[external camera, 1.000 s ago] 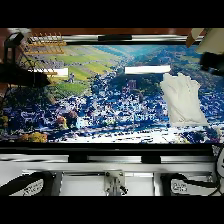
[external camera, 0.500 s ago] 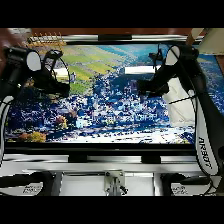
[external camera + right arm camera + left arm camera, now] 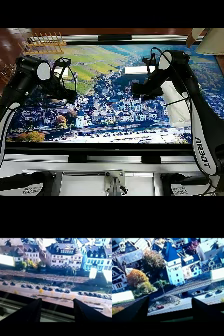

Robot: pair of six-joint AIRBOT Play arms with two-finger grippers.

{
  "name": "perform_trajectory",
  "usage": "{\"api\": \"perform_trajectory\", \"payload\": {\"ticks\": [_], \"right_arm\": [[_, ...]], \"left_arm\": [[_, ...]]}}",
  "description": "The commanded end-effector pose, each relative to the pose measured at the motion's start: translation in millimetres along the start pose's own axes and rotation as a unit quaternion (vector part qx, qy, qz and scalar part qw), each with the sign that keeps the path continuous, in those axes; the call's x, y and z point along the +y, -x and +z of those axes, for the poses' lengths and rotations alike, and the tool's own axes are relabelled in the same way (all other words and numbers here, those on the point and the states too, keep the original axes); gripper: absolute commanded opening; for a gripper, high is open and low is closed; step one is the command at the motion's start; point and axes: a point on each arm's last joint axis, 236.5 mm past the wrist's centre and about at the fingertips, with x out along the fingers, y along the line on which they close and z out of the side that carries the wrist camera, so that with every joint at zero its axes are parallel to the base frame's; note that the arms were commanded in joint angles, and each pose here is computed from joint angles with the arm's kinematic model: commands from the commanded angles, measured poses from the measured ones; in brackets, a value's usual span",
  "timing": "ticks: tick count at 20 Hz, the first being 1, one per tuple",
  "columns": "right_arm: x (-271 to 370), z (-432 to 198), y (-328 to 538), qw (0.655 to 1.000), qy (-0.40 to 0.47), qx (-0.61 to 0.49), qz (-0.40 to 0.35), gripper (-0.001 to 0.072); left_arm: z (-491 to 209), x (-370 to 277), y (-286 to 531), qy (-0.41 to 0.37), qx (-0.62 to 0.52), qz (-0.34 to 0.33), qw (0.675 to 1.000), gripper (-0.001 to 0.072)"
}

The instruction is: Fold the shirts.

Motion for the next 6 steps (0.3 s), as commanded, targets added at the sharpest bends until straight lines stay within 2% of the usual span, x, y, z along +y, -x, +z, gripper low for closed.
{"api": "perform_trajectory", "payload": {"ticks": [1,6], "right_arm": [[1.7,0.5,-0.7,1.000,0.000,-0.001,0.002,0.0509],[1.5,0.5,-0.7,1.000,0.000,-0.001,0.002,0.0509]], "left_arm": [[1.5,-2.1,3.8,-0.015,-0.009,-0.001,1.000,0.0603],[4.3,-1.4,3.7,-0.017,-0.015,-0.001,1.000,0.0604]]}}
